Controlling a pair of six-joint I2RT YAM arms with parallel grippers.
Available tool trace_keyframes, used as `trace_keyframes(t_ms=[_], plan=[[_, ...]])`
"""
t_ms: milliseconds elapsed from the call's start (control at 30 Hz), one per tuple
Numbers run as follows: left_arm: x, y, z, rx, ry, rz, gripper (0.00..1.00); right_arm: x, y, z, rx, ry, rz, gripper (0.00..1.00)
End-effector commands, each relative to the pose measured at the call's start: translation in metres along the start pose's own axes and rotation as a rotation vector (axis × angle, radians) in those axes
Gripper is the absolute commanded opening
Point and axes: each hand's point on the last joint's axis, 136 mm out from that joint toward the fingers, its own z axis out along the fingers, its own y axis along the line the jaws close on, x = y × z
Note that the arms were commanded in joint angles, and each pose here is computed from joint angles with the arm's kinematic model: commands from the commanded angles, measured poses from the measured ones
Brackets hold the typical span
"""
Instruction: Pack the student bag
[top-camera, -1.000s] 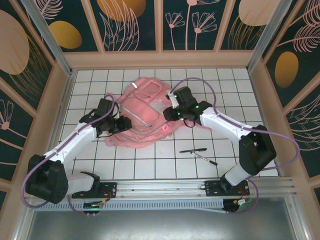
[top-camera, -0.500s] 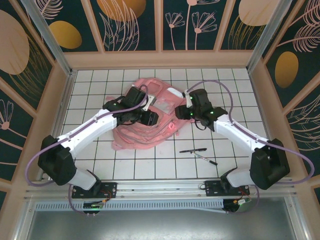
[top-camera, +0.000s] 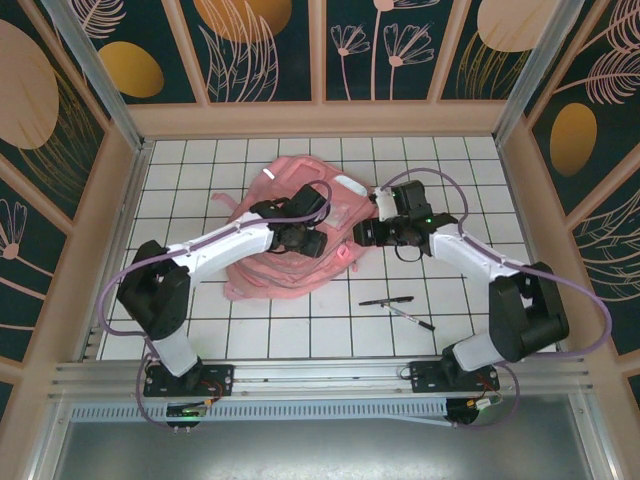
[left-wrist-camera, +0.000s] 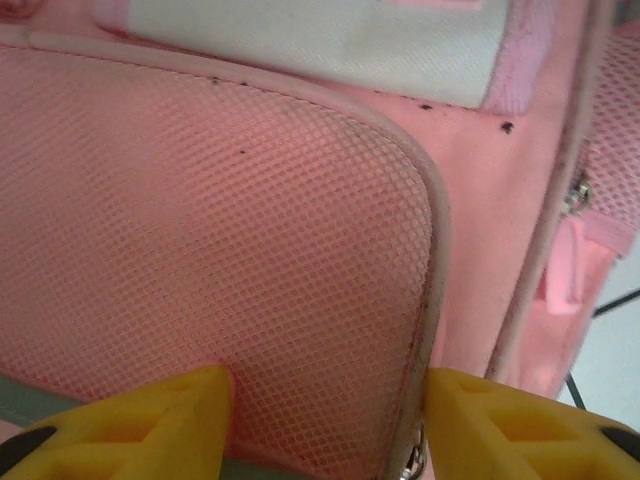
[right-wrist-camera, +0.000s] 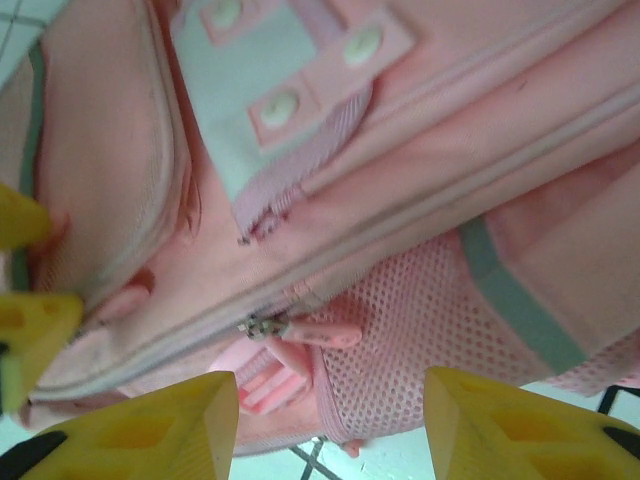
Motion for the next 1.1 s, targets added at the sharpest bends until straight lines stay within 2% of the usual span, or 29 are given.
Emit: trace_keyframes(t_ms=[0, 167, 367, 567, 667, 833, 933, 1000, 1067], plan=[[-0.006, 0.016, 0.002, -0.124, -0.018, -0.063, 0.52, 0.001, 0.013, 0.007, -0.072, 0.036, -0.07, 0.51], [0.007, 0.013, 0.02, -0.128, 0.039, -0.07, 0.53, 0.001, 0.009, 0.022, -0.078, 0.062, -0.094, 0.51], [0.008, 0.01, 0.027, -0.129, 0.044, -0.106, 0.55, 0.005, 0.01, 0.025, -0.093, 0.07, -0.094, 0.51], [0.015, 0.037, 0.035, -0.285, 0.026, -0.162, 0.57, 0.002, 0.005, 0.025, -0.062, 0.062, -0.101, 0.51], [0.017, 0.047, 0.038, -0.34, 0.003, -0.183, 0.54, -0.001, 0.005, 0.024, -0.053, 0.044, -0.105, 0.51], [0.017, 0.035, 0.045, -0.253, -0.006, -0.149, 0.33, -0.002, -0.002, 0.024, -0.009, 0.03, -0.104, 0.5], [0.017, 0.026, 0.036, -0.185, -0.012, -0.078, 0.15, 0.0, -0.013, 0.026, 0.045, 0.044, -0.115, 0.51], [0.014, 0.026, 0.023, -0.166, -0.04, -0.053, 0.03, 0.004, -0.004, 0.029, -0.006, 0.074, -0.213, 0.51], [0.012, 0.026, 0.012, -0.15, -0.061, -0.033, 0.0, 0.005, 0.005, 0.031, -0.047, 0.073, -0.35, 0.52]])
